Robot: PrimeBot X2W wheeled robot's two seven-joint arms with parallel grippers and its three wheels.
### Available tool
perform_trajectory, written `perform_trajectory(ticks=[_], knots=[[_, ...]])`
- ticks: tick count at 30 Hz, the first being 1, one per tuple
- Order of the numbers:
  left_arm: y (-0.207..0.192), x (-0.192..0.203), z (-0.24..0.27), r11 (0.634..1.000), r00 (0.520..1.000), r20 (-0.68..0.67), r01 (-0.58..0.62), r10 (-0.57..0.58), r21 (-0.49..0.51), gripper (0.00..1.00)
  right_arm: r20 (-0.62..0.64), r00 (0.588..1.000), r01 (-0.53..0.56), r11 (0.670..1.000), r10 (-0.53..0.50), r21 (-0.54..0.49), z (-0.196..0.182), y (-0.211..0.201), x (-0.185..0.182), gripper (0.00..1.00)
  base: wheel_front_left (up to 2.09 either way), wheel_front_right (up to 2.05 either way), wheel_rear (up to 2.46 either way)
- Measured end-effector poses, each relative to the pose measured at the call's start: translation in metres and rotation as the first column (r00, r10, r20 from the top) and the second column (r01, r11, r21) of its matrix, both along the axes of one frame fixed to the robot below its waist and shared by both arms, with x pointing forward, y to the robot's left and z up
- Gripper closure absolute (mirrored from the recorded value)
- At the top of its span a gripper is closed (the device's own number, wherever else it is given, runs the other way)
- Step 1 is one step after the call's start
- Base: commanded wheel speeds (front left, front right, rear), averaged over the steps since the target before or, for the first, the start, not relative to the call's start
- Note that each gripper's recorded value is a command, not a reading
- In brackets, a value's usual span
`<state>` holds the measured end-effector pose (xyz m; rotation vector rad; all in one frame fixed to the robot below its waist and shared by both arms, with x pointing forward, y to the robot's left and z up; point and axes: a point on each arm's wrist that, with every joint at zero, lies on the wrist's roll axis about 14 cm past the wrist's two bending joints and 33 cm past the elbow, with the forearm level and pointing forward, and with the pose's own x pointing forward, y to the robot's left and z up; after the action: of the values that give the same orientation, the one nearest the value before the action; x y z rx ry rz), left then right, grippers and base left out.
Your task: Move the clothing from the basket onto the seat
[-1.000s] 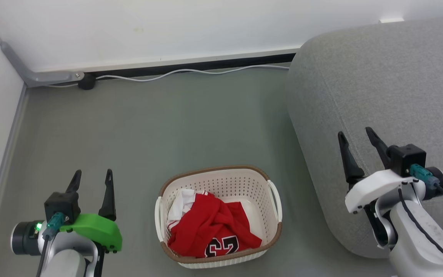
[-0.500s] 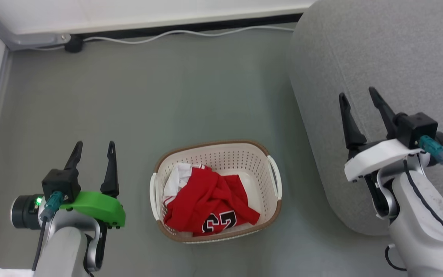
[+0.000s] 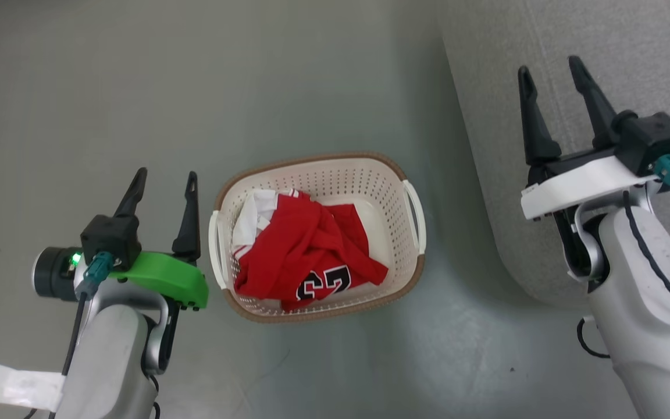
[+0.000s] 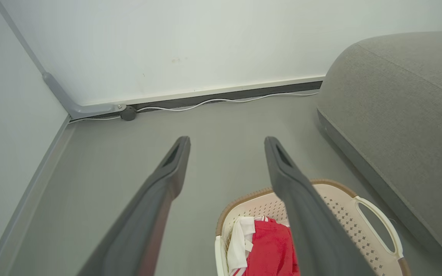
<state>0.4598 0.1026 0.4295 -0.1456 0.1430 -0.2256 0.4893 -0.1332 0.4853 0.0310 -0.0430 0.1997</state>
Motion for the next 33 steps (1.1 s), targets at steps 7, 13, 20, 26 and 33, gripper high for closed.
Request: perform_trajectory(ticks=[7, 13, 20, 26, 33], knots=[[-0.029, 0.008, -0.036, 0.993, 0.99, -0.083, 0.114, -0.111, 0.023, 0.0, 0.007, 1.0, 0.008, 1.0, -0.008, 0.012, -0.01, 0.0, 0.023, 0.0, 0.0, 0.0, 0.0], [-0.051, 0.007, -0.078, 0.978, 0.96, -0.199, 0.207, -0.199, 0.021, 0.0, 0.023, 1.0, 0.004, 1.0, -0.004, 0.03, -0.017, 0.004, 0.041, 0.0, 0.0, 0.0, 0.0], [-0.084, 0.007, -0.119, 0.942, 0.903, -0.291, 0.335, -0.314, 0.022, 0.0, 0.038, 0.999, -0.004, 0.999, 0.002, 0.045, -0.028, 0.01, 0.06, 0.0, 0.0, 0.0, 0.0], [-0.108, 0.01, -0.162, 0.894, 0.834, -0.376, 0.447, -0.404, 0.031, 0.0, 0.052, 0.998, -0.02, 0.998, 0.017, 0.051, -0.04, 0.016, 0.075, 0.0, 0.0, 0.0, 0.0], [-0.12, 0.011, -0.208, 0.868, 0.774, -0.459, 0.497, -0.436, 0.014, 0.0, 0.048, 0.998, -0.031, 0.999, 0.029, 0.044, -0.059, 0.018, 0.085, 0.0, 0.0, 0.0, 0.0]])
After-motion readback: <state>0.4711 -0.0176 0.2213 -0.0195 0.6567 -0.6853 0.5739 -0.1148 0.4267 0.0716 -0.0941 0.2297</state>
